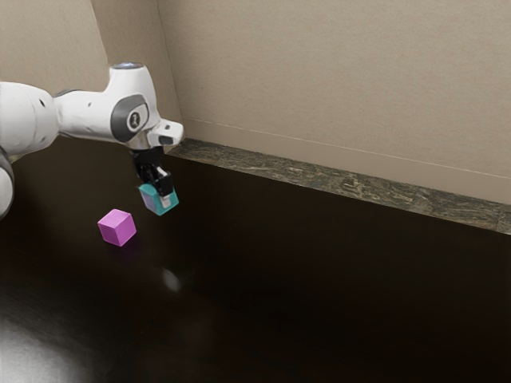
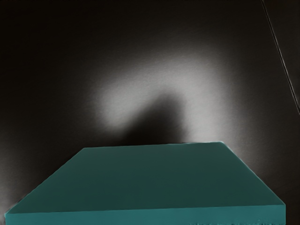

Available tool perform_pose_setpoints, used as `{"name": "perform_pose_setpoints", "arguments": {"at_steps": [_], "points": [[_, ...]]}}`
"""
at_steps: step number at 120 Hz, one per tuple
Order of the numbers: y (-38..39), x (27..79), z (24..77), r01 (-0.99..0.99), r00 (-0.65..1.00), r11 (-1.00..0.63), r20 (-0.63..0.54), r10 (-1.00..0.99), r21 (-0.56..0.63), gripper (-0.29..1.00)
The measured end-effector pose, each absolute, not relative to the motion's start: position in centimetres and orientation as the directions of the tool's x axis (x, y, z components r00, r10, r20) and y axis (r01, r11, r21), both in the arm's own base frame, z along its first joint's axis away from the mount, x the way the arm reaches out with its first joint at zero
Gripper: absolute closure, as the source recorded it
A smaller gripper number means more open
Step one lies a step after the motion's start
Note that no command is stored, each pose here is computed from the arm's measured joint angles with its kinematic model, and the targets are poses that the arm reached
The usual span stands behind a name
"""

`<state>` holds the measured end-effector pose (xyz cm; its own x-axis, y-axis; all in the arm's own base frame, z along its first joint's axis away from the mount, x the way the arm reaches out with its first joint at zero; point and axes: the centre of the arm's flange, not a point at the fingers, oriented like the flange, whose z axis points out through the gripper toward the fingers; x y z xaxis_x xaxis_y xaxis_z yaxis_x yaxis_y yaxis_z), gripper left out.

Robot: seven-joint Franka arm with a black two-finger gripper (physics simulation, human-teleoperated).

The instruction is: Pick up the blue block with one arm, and put the blue block on the table with one arm

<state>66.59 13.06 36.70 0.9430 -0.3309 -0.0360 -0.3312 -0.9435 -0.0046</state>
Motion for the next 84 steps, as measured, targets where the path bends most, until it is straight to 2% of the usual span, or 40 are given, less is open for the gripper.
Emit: {"name": "perform_pose_setpoints", "arguments": {"at_steps": [47, 74, 84], "points": [[11.0, 67.1, 31.4, -0.358, 0.928, -0.933, -0.099, -0.359, 0.031, 0.28], [11.1, 67.0, 30.9, -0.356, 0.928, -0.934, -0.104, -0.358, 0.039, 0.12], [11.3, 67.0, 32.9, -0.351, 0.933, -0.936, -0.076, -0.353, 0.029, 0.08]]}}
